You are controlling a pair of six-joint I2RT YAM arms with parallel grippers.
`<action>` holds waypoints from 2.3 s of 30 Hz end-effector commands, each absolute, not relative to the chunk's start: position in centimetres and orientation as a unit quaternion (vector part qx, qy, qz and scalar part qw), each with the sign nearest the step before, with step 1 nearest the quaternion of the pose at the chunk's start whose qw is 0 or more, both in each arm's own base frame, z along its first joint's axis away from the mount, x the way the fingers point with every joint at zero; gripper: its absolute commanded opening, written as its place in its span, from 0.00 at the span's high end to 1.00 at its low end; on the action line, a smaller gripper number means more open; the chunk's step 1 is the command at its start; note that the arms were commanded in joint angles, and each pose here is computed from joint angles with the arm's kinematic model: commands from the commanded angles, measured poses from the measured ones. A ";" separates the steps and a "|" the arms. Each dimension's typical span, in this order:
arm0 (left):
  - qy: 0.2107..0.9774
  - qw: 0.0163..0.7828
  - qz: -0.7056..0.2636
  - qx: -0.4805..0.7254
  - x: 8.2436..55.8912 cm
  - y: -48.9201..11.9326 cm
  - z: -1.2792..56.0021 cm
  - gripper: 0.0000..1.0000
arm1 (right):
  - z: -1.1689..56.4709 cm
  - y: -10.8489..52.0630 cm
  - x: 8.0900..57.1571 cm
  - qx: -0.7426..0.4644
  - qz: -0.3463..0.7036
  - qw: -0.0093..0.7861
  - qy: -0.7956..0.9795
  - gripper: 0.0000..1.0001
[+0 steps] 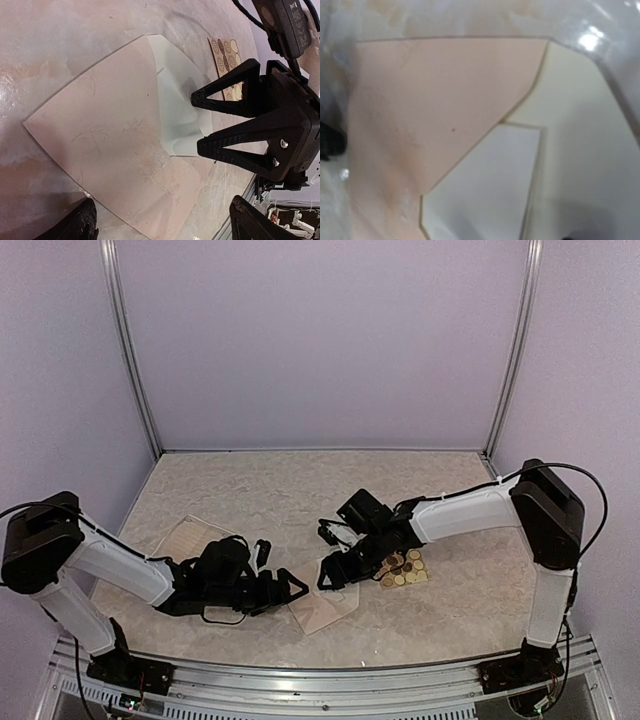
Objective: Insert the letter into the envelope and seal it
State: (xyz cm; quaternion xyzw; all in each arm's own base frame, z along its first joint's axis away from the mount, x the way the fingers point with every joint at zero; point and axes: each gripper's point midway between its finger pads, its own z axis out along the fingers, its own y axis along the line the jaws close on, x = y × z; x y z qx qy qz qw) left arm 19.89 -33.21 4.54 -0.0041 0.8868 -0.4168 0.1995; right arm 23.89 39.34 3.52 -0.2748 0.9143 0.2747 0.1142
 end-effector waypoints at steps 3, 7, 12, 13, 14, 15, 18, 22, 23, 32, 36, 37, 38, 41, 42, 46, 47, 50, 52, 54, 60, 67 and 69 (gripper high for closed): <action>0.897 0.176 -0.406 -0.006 19.1 -32.7 2.6 0.13 | 2.9 41.0 22.8 -0.288 0.283 0.100 0.909 0.36; 0.898 0.174 -0.405 -0.005 19.0 -32.6 2.4 0.13 | 2.9 41.6 22.4 -0.291 0.287 0.096 0.908 0.38; 0.898 0.173 -0.405 -0.005 19.0 -32.7 2.3 0.13 | 2.9 42.3 22.0 -0.295 0.291 0.092 0.906 0.40; 0.897 0.174 -0.405 -0.005 19.0 -32.7 2.3 0.13 | 3.0 42.4 22.0 -0.295 0.293 0.091 0.905 0.41; 0.898 0.174 -0.405 -0.005 19.0 -32.7 2.2 0.13 | 3.0 42.5 21.9 -0.297 0.295 0.089 0.904 0.41; 0.898 0.173 -0.405 -0.005 18.9 -32.7 2.2 0.13 | 3.1 42.7 21.8 -0.297 0.296 0.089 0.903 0.42; 0.897 0.175 -0.406 -0.004 19.0 -32.7 2.3 0.13 | 3.2 43.1 21.4 -0.302 0.303 0.084 0.900 0.42; 0.897 0.176 -0.406 -0.004 19.1 -32.7 2.3 0.13 | 3.2 43.5 21.1 -0.304 0.310 0.079 0.897 0.43; 0.897 0.175 -0.405 -0.004 19.1 -32.7 2.3 0.13 | 3.3 43.6 21.0 -0.304 0.312 0.079 0.896 0.43; 0.895 0.181 -0.408 -0.008 19.2 -32.7 2.6 0.13 | 3.6 43.8 20.8 -0.291 0.321 0.074 0.898 0.43; 0.893 0.190 -0.408 -0.013 19.3 -32.3 3.0 0.13 | 4.0 43.7 20.7 -0.271 0.326 0.071 0.903 0.43; 0.893 0.191 -0.408 -0.014 19.3 -32.2 3.0 0.13 | 4.1 43.6 20.7 -0.265 0.327 0.071 0.904 0.43; 0.892 0.192 -0.409 -0.015 19.3 -32.2 3.2 0.13 | 4.2 43.7 20.7 -0.261 0.330 0.071 0.904 0.42; 0.890 0.193 -0.413 -0.015 19.1 -32.3 3.3 0.13 | 4.4 43.6 20.6 -0.246 0.337 0.069 0.906 0.41; 0.890 0.192 -0.413 -0.014 19.0 -32.4 3.3 0.13 | 4.4 43.6 20.7 -0.242 0.339 0.071 0.907 0.41; 0.887 0.190 -0.420 -0.013 18.7 -32.8 3.3 0.13 | 4.4 43.4 20.6 -0.227 0.341 0.071 0.909 0.41; 0.887 0.189 -0.421 -0.012 18.7 -32.9 3.3 0.13 | 4.3 43.4 20.6 -0.225 0.342 0.070 0.910 0.41; 0.886 0.190 -0.423 -0.012 18.6 -33.0 3.3 0.13 | 4.5 43.2 20.7 -0.220 0.340 0.074 0.911 0.41; 0.886 0.198 -0.419 -0.013 18.8 -32.7 3.6 0.13 | 5.0 42.7 21.0 -0.217 0.332 0.088 0.914 0.40; 0.888 0.212 -0.408 -0.011 19.1 -32.2 4.0 0.12 | 6.0 42.1 21.6 -0.214 0.321 0.111 0.916 0.36; 0.899 0.277 -0.338 -0.009 21.7 -28.6 7.2 0.08 | 9.8 40.1 23.3 -0.209 0.313 0.177 0.910 0.24; 0.907 0.319 -0.271 -0.049 26.4 -21.0 8.5 0.06 | 12.0 40.9 25.1 -0.222 0.325 0.224 0.892 0.22; 0.907 0.327 -0.258 -0.061 27.5 -19.2 8.4 0.06 | 12.5 41.9 25.8 -0.225 0.328 0.232 0.888 0.22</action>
